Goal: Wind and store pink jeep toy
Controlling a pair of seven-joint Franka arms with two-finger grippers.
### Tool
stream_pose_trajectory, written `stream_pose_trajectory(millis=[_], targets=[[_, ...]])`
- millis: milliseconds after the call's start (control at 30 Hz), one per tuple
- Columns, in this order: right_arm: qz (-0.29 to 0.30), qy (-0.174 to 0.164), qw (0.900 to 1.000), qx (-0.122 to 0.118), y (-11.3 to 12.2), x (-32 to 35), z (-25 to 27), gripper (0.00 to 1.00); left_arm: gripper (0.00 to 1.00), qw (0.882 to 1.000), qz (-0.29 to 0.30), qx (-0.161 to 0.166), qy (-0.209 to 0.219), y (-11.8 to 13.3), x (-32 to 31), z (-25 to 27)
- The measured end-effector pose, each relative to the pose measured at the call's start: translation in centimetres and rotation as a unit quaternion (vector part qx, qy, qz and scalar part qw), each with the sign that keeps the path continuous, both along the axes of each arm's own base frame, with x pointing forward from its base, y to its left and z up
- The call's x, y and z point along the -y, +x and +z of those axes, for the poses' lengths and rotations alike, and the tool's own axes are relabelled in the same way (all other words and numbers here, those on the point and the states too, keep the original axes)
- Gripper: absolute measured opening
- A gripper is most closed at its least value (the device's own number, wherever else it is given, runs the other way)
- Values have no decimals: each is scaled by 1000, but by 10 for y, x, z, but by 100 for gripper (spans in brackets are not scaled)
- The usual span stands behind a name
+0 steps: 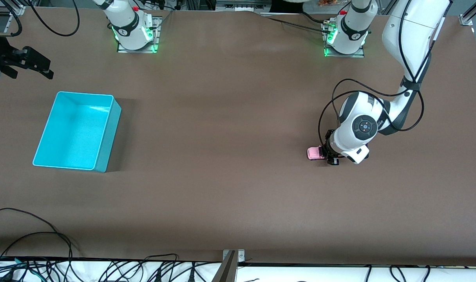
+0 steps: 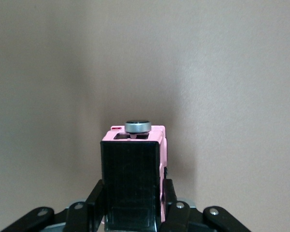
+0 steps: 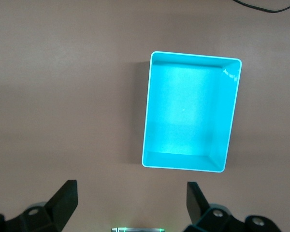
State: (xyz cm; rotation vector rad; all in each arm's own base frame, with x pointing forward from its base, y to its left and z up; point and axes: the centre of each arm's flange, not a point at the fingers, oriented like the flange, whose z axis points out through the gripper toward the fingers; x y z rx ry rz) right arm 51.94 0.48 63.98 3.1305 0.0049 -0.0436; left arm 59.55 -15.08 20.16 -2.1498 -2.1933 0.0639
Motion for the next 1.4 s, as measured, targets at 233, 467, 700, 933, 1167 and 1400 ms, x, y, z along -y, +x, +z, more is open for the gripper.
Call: stream_pose_trajectory(millis=[233, 467, 700, 933, 1167, 1400], targets=[[0, 0, 1000, 0, 0, 0, 0, 100, 50, 1000, 0, -3, 7, 3, -26, -1], [0, 0, 1000, -1, 0, 0, 0, 100, 50, 1000, -4, -6, 14, 8, -74, -1], [0, 0, 1000, -1, 0, 0, 0, 100, 50, 999, -8, -4, 38, 12, -132, -3], [0, 0, 1000, -1, 0, 0, 0, 100, 50, 999, -20, -4, 36, 12, -177, -2], [0, 0, 1000, -1, 0, 0, 0, 100, 50, 999, -28, -2, 45, 11, -206, -3], [0, 0, 1000, -1, 0, 0, 0, 100, 50, 999, -28, -2, 46, 11, -210, -3]])
